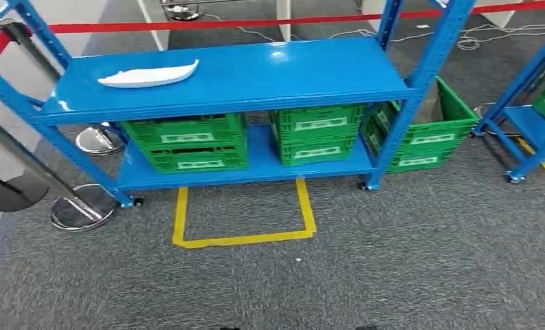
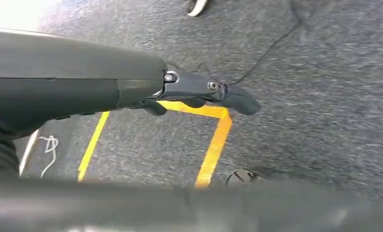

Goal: Take the parts from the cabinet and place them on the table.

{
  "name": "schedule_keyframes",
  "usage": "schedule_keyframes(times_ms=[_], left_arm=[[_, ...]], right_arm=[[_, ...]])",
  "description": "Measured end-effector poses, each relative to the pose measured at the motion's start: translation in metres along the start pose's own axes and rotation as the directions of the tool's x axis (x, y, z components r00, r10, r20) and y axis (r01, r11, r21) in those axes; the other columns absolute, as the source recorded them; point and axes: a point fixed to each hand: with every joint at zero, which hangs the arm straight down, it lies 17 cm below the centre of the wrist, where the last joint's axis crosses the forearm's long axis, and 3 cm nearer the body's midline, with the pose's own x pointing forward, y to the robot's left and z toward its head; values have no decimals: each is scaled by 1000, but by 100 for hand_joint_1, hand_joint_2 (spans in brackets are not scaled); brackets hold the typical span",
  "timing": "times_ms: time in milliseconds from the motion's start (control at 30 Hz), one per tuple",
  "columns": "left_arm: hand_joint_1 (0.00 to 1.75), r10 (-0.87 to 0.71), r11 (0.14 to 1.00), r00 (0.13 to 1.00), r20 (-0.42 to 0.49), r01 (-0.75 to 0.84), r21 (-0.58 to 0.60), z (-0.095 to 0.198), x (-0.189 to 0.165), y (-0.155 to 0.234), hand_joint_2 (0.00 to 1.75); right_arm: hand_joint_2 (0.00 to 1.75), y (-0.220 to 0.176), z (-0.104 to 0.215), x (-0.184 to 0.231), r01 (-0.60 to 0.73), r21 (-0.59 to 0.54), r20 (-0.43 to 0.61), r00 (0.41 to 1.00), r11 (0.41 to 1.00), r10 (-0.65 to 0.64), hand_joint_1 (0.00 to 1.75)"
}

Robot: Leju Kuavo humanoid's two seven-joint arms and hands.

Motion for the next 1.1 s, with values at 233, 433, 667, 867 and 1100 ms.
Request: schedule_keyframes(times_ms=[233,433,667,867,1100], left_arm=[[0,0,1000,1000,1,0,7,-1,1,3,175],[0,-7,1000,1000,1,7,10,-1,1,3,175],[0,-13,1000,1000,5,13,3,0,2,0,175],[0,-15,1000,1000,-23,15,4,-1,-4,3,175],[0,-77,996,994,-73,74,-43,-1,-40,9,0]], right_arm=[[0,1,0,2,2,8,-4,1000,1000,-2,0],[0,2,-1,3,3,9,-3,1000,1000,-3,0],[0,3,0,1,12,18,-15,1000,1000,-12,0],[175,13,2,-4,54,69,-57,997,996,-50,0],[0,-6,-8,2,125,52,-74,990,991,-121,0]])
